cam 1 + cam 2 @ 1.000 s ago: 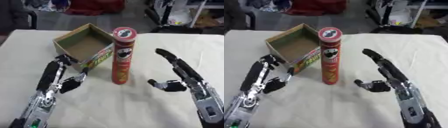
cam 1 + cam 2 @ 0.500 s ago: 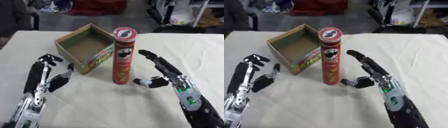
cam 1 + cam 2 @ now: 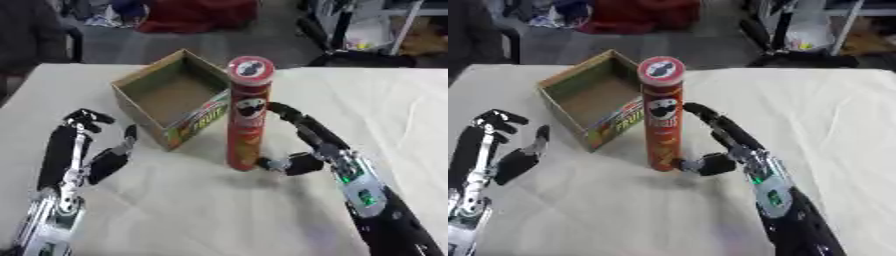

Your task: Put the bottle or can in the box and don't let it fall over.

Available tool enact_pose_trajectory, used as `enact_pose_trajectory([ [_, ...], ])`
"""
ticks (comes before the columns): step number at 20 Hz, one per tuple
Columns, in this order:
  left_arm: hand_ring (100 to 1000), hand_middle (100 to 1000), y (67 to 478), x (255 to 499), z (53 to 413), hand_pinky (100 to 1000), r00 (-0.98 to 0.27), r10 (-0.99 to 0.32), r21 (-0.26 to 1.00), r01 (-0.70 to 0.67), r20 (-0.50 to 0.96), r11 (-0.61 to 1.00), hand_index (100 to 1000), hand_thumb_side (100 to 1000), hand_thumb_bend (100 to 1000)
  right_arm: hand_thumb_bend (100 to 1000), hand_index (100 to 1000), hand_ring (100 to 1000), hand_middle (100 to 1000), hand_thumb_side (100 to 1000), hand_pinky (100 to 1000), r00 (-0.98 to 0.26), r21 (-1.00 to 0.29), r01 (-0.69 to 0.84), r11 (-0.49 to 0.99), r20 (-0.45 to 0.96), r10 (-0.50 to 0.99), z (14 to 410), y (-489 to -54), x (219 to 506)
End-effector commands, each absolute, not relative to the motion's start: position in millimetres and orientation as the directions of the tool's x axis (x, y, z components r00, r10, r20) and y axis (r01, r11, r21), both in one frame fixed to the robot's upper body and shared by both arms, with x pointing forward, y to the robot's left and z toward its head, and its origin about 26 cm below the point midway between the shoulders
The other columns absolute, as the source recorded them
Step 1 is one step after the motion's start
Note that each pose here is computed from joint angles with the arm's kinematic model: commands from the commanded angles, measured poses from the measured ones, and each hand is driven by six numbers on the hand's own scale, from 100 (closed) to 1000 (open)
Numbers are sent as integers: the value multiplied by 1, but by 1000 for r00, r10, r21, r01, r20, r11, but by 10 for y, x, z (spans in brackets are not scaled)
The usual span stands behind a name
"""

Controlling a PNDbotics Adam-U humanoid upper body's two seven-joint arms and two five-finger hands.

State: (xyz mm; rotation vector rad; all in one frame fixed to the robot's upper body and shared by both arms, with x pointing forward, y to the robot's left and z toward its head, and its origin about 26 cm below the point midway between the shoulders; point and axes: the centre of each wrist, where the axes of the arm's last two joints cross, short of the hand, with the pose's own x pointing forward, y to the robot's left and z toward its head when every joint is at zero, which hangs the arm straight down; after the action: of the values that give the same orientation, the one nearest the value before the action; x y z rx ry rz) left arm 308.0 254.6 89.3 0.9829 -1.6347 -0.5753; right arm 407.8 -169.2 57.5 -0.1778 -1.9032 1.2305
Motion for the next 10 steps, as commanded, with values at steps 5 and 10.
enact_pose_trajectory([
  [5,611,628,2577,3114,1019,555,-74,-832,769,-344,549,538,655,525,319,550,1000,1000,1000,408,950,-650,-809,-271,521,553,521,668,-1640,4135],
  [10,609,627,2581,3169,1092,556,-87,-837,770,-352,540,533,655,538,323,545,1000,1000,1000,410,947,-627,-787,-263,558,579,521,643,-1632,4152],
])
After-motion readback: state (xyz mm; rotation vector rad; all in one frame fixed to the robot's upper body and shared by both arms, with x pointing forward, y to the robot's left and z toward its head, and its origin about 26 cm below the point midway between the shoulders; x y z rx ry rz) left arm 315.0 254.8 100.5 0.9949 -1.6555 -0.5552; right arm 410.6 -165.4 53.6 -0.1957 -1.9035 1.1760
